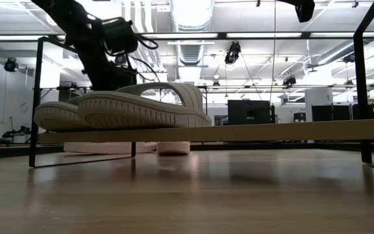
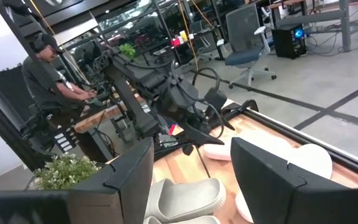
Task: Pick and place slides into the shelf
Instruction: Put the left pink slipper on the shelf
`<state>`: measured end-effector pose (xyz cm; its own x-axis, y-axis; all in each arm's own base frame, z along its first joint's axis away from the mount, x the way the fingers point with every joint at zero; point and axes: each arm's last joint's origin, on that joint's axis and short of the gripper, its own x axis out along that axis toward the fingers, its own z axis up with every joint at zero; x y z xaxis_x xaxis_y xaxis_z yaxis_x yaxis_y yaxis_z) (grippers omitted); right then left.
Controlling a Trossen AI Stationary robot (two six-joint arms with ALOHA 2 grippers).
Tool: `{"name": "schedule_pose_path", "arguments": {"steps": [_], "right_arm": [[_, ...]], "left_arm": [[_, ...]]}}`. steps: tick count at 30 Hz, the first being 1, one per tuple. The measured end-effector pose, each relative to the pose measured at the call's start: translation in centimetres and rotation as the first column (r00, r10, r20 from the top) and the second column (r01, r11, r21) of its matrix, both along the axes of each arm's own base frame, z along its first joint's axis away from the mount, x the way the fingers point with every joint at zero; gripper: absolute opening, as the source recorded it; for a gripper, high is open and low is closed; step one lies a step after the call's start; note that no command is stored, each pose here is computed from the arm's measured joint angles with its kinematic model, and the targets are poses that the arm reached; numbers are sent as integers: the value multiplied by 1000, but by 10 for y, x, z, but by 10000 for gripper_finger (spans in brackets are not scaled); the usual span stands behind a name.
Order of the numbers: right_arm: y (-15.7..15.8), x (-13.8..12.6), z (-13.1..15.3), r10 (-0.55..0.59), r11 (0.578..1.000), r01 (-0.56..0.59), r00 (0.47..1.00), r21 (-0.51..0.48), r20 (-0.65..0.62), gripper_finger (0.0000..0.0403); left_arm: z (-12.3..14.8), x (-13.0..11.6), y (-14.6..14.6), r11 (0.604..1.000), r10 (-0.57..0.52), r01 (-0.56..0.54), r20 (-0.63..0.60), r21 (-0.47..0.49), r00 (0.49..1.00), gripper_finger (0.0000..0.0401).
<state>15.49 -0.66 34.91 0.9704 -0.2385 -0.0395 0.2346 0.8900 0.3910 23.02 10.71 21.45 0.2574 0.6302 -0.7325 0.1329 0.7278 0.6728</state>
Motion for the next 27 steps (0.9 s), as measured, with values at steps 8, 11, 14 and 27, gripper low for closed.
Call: {"name": "schedule_pose_path", "arguments": {"steps": [8,11,14,27], "right_arm": [[0,0,0,0,1000,0,1000,5,1,206],[0,0,0,0,1000,0,1000,11,2,206],[0,0,0,0,1000,0,1000,30,7,206],[0,0,0,5,999,-6,1000,53,15,206]], "left_arm": [[-32,3,10,992,102,-89,-149,91,984,218],[-40,6,14,985,139,-115,-195,131,971,218],[-42,12,17,976,183,-162,-143,145,973,218],[-48,10,37,962,249,-240,-57,128,967,218]]}}
